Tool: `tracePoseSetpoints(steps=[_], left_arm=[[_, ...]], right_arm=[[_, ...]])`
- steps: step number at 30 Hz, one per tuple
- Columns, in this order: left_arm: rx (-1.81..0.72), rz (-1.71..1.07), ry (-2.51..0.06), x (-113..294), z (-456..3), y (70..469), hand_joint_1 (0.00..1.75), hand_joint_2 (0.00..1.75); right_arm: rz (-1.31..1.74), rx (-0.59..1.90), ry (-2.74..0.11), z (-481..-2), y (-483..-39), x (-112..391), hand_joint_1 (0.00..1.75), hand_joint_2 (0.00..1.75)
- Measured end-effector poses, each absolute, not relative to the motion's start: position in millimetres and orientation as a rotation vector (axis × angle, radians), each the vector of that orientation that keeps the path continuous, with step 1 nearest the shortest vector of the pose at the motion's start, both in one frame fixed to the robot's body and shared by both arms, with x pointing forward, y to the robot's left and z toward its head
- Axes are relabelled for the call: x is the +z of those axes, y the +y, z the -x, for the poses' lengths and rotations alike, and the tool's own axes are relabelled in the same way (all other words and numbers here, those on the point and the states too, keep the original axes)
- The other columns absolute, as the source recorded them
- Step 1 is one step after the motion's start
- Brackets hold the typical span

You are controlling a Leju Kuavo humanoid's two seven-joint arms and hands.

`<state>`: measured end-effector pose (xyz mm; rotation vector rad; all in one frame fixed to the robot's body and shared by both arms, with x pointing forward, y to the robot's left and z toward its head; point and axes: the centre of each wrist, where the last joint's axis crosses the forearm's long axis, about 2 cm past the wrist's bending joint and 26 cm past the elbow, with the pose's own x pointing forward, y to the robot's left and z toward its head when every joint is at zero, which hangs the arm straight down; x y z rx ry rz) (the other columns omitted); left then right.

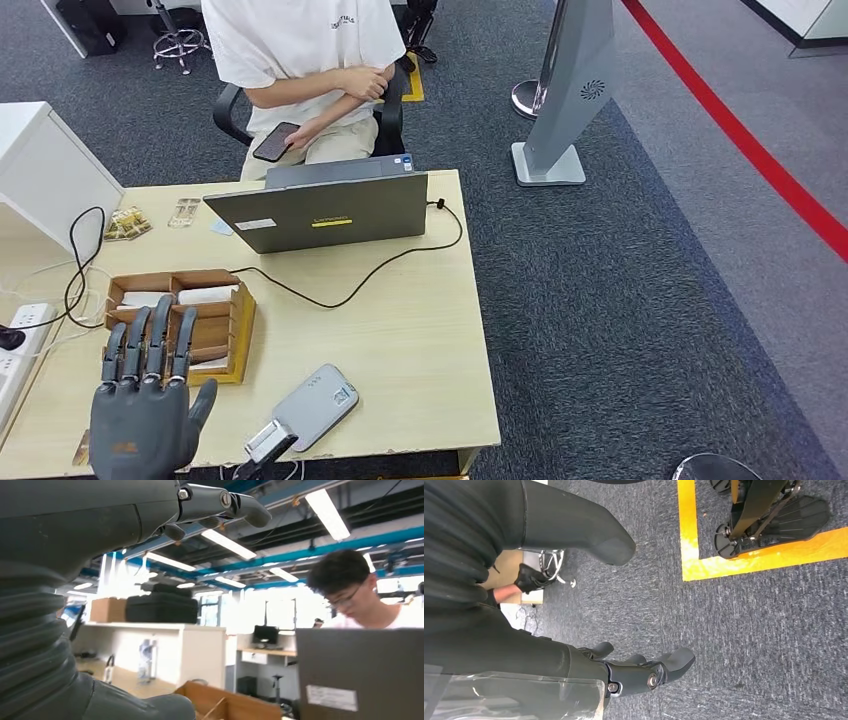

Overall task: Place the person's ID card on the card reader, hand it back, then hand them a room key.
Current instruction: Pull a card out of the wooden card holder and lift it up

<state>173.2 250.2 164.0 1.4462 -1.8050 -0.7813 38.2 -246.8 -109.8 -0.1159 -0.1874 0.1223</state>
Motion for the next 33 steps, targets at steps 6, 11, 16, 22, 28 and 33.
tracePoseSetpoints(steps=[6,11,16,22,28,33], left_arm=[[-0.715,-1.48,-1.648,137.6,-179.0,276.7,0.0,1.75],[-0.695,-1.511,-1.528,114.8,-180.4,299.8,0.0,1.75],[-0.682,-1.531,-1.417,94.4,-178.8,321.8,0.0,1.75],[-0.665,-1.542,-1.334,76.9,-173.8,341.2,0.0,1.75],[-0.69,-1.567,-1.353,67.4,-174.6,353.5,0.0,1.75],[-0.72,-1.613,-1.425,72.5,-182.2,368.0,0.0,1.75]], right_arm=[[0.118,0.136,-0.182,-38.3,-246.9,-109.8,0.0,1.75],[0.118,0.144,-0.172,-38.3,-246.9,-109.8,0.0,1.75],[0.117,0.153,-0.169,-38.2,-246.8,-109.8,0.0,1.75],[0.117,0.155,-0.169,-38.2,-246.8,-109.8,0.0,1.75],[0.115,0.168,-0.167,-38.2,-246.7,-109.8,0.0,1.75],[0.112,0.18,-0.171,-38.3,-246.7,-109.8,0.0,1.75]])
